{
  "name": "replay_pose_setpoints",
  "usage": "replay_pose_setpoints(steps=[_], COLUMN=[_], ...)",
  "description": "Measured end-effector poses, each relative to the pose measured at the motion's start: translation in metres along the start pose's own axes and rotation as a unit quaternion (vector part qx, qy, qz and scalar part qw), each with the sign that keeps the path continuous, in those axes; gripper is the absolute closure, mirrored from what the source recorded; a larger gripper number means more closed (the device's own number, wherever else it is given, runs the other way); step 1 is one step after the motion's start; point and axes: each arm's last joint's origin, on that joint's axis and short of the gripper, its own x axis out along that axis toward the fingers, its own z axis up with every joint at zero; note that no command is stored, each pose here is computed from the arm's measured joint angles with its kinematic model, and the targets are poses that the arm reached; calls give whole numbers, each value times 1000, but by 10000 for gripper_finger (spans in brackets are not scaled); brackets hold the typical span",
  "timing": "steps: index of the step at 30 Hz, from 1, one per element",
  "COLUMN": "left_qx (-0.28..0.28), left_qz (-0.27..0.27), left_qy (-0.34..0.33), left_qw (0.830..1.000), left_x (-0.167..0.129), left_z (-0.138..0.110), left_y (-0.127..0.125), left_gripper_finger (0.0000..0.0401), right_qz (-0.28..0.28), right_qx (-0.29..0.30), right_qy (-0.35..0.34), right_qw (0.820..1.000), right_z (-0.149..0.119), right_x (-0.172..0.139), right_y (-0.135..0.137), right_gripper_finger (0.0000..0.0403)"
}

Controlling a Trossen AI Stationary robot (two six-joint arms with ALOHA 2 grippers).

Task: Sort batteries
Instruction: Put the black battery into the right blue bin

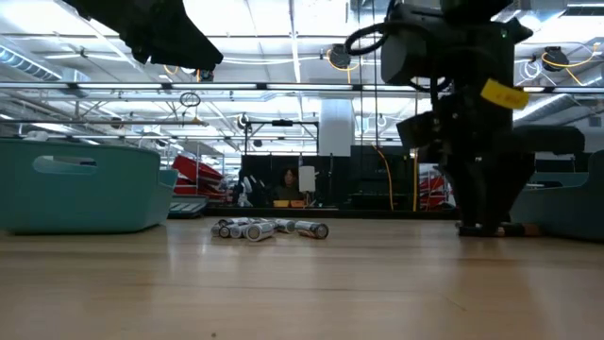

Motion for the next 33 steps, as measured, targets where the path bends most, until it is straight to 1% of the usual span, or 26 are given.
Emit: replay_pose_setpoints(steps=[6,9,13,17,18,21,23,26,28,31,33], left_qx=[2,2,2,2,2,-1,-1,-1,-2,-2,-2], left_qz=[0,1,1,1,1,1,1,1,1,1,1], left_qy=[2,2,2,2,2,2,2,2,2,2,2], left_qw=[1000,1000,1000,1000,1000,1000,1000,1000,1000,1000,1000], left_x=[0,0,0,0,0,0,0,0,0,0,0], left_z=[0,-1,-1,-1,-1,-1,-1,0,0,0,-1], left_y=[0,0,0,0,0,0,0,0,0,0,1], left_gripper_finger=[187,187,187,187,187,187,187,187,187,187,187], right_qz=[5,24,31,38,42,59,60,57,31,13,11], right_qx=[6,-2,-24,-43,-46,-45,-43,-45,-50,-44,-29], right_qy=[-7,-3,0,1,0,-1,2,38,52,6,1], right_qw=[1000,1000,999,998,998,997,997,997,997,999,1000], right_z=[-3,-5,-6,-6,-5,-5,-4,-6,-8,-4,-11], right_x=[6,7,8,8,8,8,7,-3,-20,-56,-72], right_y=[-2,-1,0,1,1,-1,-2,-2,-2,-3,-4], right_gripper_finger=[258,270,309,376,386,388,390,397,398,400,400])
